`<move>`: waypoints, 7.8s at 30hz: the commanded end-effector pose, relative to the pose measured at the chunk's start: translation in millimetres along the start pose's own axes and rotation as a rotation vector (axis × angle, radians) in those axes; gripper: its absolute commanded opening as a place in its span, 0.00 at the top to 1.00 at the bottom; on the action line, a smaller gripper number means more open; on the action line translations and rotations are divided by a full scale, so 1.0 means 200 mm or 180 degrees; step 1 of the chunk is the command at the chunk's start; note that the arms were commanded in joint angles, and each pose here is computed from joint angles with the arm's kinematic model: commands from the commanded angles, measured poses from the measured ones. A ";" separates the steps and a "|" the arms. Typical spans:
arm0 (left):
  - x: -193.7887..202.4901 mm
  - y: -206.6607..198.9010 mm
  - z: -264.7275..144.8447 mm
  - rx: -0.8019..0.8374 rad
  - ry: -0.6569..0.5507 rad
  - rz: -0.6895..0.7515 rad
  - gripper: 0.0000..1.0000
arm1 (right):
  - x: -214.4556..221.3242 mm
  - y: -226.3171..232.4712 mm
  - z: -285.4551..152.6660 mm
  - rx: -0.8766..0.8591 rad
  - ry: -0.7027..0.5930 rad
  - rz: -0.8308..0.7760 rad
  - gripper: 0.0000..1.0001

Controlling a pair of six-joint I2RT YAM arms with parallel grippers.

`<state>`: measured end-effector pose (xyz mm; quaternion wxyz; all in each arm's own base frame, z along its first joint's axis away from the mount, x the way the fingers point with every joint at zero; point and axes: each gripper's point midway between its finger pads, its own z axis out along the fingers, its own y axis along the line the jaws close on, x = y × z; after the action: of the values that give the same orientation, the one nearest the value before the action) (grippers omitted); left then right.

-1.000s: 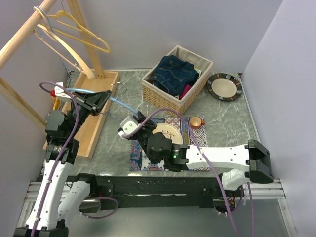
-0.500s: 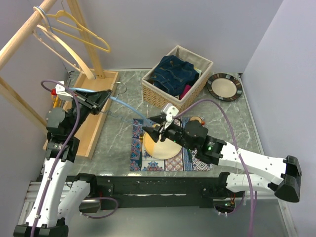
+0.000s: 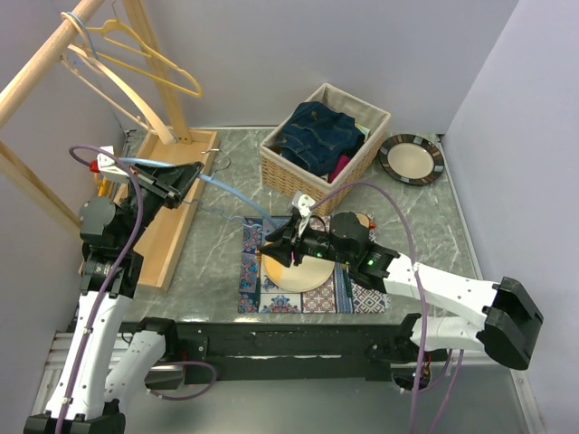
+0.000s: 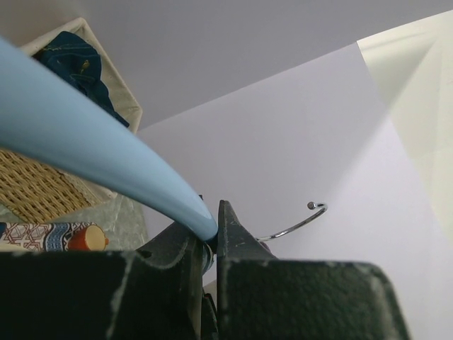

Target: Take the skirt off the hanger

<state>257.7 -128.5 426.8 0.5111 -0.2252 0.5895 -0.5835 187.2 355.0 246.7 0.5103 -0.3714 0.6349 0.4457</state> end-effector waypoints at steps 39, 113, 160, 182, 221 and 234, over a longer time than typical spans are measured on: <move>0.05 -0.30 -0.13 0.0556 0.0199 0.0244 0.99 | -0.20 -0.02 -0.07 -0.0335 -0.0734 -0.0568 0.99; 0.54 0.99 -0.42 -0.0932 0.0921 0.0422 0.03 | -1.14 0.20 0.90 0.1114 -0.0474 -0.1012 1.00; 0.60 1.08 -0.43 -0.0928 0.0958 0.0024 0.03 | -1.03 0.28 1.15 0.1171 -0.0666 -0.1494 0.99; 0.58 1.02 -0.42 -0.0894 0.0912 0.0042 0.03 | -1.04 0.28 1.16 0.1212 -0.0791 -0.1521 0.79; 0.09 0.41 -0.82 -0.0975 -0.0881 0.0589 0.01 | -1.41 0.57 0.02 0.0376 -0.0864 -0.0642 0.08; -0.24 -0.24 -1.08 -0.0402 -0.2013 0.0796 0.03 | -1.38 0.53 -0.16 0.0434 -0.1030 -0.0559 0.08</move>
<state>84.9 -11.9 401.2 0.6821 -0.3574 0.5001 -0.3962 141.8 389.7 504.6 0.6401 -0.3527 0.5689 0.3772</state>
